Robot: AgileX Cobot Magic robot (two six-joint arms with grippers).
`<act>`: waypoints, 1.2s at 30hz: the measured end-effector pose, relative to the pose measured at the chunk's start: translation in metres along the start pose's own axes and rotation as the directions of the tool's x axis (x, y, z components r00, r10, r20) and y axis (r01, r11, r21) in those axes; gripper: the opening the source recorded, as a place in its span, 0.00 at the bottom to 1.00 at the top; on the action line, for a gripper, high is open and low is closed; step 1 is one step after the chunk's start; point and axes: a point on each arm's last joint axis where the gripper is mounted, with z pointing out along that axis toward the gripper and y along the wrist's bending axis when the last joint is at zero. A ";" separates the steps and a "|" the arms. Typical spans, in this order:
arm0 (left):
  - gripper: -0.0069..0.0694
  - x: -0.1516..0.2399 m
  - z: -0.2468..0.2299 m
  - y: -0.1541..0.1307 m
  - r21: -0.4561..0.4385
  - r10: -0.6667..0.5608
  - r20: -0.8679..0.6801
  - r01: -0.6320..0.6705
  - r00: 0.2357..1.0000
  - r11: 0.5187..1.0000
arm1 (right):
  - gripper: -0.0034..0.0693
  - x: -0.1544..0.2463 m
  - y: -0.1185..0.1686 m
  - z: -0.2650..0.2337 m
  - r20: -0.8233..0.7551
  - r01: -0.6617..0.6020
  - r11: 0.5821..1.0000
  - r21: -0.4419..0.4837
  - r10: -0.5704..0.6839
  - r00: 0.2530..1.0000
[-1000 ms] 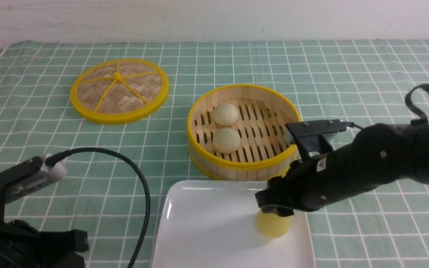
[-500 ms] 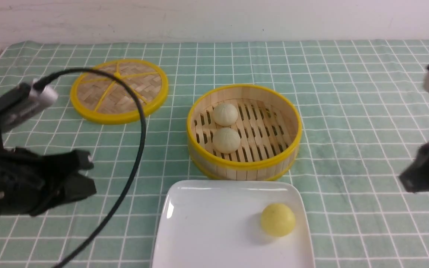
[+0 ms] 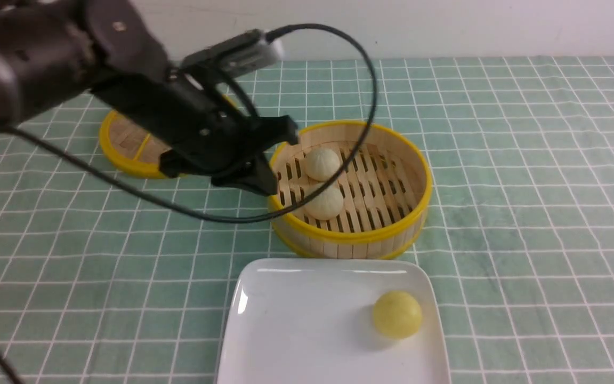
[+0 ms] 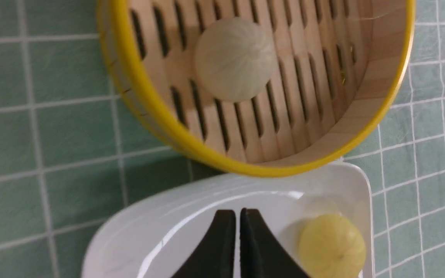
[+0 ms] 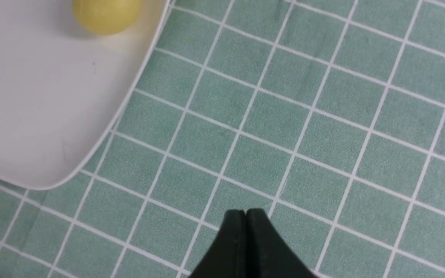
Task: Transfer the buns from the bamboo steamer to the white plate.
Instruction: 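Reach into the bamboo steamer and grasp a bun with the left gripper, then carry the bun from the bamboo steamer to the plate with the left gripper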
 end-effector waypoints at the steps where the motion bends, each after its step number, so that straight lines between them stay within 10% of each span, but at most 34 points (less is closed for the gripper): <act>1: 0.21 -0.002 0.007 -0.005 -0.004 0.008 -0.010 -0.008 1.000 1.000 | 0.03 0.000 0.000 0.000 -0.001 0.000 1.000 0.000 0.000 1.000; 13: 0.54 -0.023 0.086 -0.038 -0.064 0.161 -0.008 -0.161 0.987 0.985 | 0.04 -0.004 0.000 0.001 0.049 -0.001 1.000 0.003 0.001 0.999; 23: 0.13 -0.021 0.108 -0.026 -0.126 0.209 -0.048 -0.214 0.977 0.969 | 0.05 -0.006 0.001 0.001 0.068 -0.010 1.000 -0.009 0.010 0.998; 36: 0.11 -0.025 -0.008 -0.056 -0.133 0.295 0.093 -0.282 0.951 0.950 | 0.05 -0.006 0.001 0.001 0.068 -0.006 1.000 -0.010 0.007 0.998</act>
